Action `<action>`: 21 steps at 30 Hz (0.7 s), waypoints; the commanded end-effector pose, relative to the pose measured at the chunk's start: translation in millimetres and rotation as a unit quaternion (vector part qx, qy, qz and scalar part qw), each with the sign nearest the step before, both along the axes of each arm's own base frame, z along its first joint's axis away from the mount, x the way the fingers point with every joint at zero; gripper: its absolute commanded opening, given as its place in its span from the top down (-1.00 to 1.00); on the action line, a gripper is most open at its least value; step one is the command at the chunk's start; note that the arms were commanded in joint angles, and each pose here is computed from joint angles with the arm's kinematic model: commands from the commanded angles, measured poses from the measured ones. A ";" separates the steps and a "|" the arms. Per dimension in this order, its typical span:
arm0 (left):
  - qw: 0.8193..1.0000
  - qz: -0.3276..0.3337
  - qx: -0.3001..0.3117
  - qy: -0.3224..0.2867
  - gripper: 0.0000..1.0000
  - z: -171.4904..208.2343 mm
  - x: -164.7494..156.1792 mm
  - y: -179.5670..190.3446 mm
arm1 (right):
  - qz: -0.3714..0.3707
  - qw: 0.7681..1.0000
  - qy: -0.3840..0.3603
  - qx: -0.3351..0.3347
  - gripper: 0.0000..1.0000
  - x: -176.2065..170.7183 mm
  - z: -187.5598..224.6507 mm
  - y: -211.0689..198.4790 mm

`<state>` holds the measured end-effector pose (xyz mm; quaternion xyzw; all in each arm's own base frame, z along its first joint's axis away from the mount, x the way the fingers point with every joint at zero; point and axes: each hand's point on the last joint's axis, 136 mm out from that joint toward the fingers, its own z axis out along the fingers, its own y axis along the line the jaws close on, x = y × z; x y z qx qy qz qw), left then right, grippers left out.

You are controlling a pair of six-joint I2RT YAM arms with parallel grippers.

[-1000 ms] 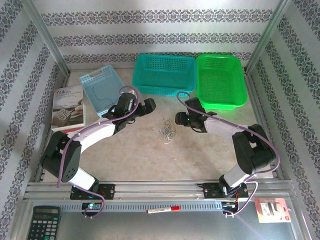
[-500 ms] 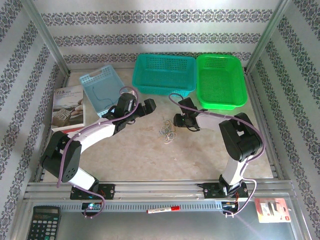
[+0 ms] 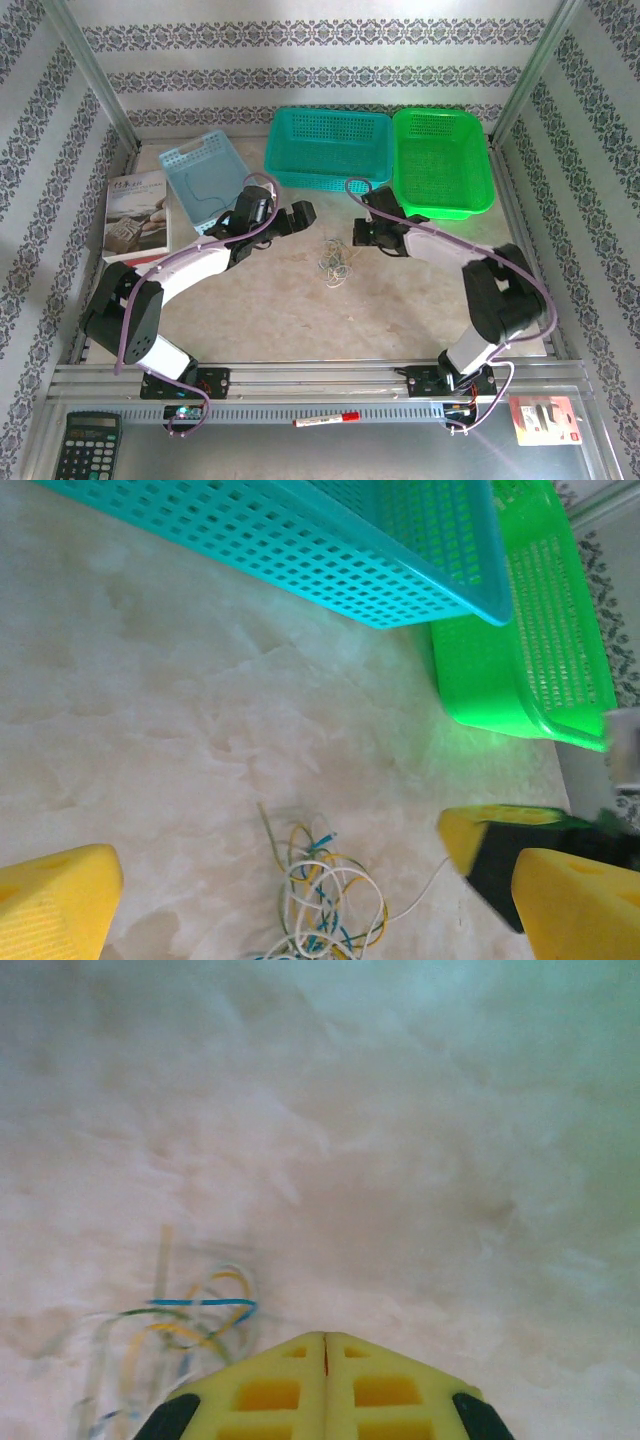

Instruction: Untangle the cables

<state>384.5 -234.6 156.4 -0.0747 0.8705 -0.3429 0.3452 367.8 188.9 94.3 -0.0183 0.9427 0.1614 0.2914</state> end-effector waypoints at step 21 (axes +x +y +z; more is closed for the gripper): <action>0.991 -0.112 -0.008 -0.068 -1.00 5.3 -22.2 -38.7 | 0.066 0.973 -0.158 0.152 1.00 -20.7 206.6 31.9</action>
